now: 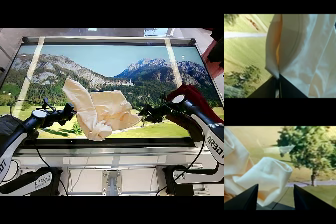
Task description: Fold the shirts.
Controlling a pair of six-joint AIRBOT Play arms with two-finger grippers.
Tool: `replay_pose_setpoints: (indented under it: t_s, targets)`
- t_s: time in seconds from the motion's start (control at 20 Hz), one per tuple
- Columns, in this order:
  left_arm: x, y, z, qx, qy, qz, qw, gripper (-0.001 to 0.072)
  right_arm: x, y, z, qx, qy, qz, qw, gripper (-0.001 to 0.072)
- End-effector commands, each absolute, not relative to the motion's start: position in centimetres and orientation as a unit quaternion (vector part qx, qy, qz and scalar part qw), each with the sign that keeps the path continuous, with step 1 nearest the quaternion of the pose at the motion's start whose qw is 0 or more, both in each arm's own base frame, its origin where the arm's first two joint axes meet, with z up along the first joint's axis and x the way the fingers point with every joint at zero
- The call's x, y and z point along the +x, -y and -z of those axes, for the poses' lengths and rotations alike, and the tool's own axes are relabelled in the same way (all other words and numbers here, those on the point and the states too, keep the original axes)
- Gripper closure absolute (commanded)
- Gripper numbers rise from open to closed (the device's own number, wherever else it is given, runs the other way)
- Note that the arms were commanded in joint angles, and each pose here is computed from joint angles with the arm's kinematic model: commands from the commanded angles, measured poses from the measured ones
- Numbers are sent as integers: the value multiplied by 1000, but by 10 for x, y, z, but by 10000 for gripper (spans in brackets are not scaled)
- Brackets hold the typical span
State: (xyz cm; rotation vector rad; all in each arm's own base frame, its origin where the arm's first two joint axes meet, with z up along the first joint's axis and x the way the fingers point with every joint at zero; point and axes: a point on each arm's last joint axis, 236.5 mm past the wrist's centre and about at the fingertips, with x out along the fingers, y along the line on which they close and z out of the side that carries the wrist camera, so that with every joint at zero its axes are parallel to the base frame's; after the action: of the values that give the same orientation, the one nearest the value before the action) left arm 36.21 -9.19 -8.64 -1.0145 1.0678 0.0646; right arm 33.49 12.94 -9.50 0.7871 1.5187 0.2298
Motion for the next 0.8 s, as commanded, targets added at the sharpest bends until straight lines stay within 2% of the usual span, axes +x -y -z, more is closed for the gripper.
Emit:
replay_pose_setpoints:
  t_s: [0.0,0.15,0.35,0.4,0.45,0.5,0.65,0.75]
  targets:
    - [363,92,86,-462,-486,-29,741,692,349,-129,107,371,-653,-80,655,246]
    - [363,92,86,-462,-486,-29,741,692,359,-125,109,384,-640,-64,663,333]
    - [363,92,86,-462,-486,-29,741,692,356,-131,114,400,-648,-65,645,338]
    - [362,92,86,-462,-487,-29,741,692,355,-133,115,401,-650,-69,642,438]
    - [362,92,86,-462,-487,-29,741,693,356,-136,112,400,-646,-81,644,612]
    - [363,92,86,-462,-486,-29,741,692,359,-143,105,398,-637,-112,651,682]
    - [379,90,69,-452,-469,-13,759,693,381,-158,66,415,-579,-176,679,684]
    - [408,87,25,-417,-425,31,802,692,392,-157,26,372,-546,-213,719,684]
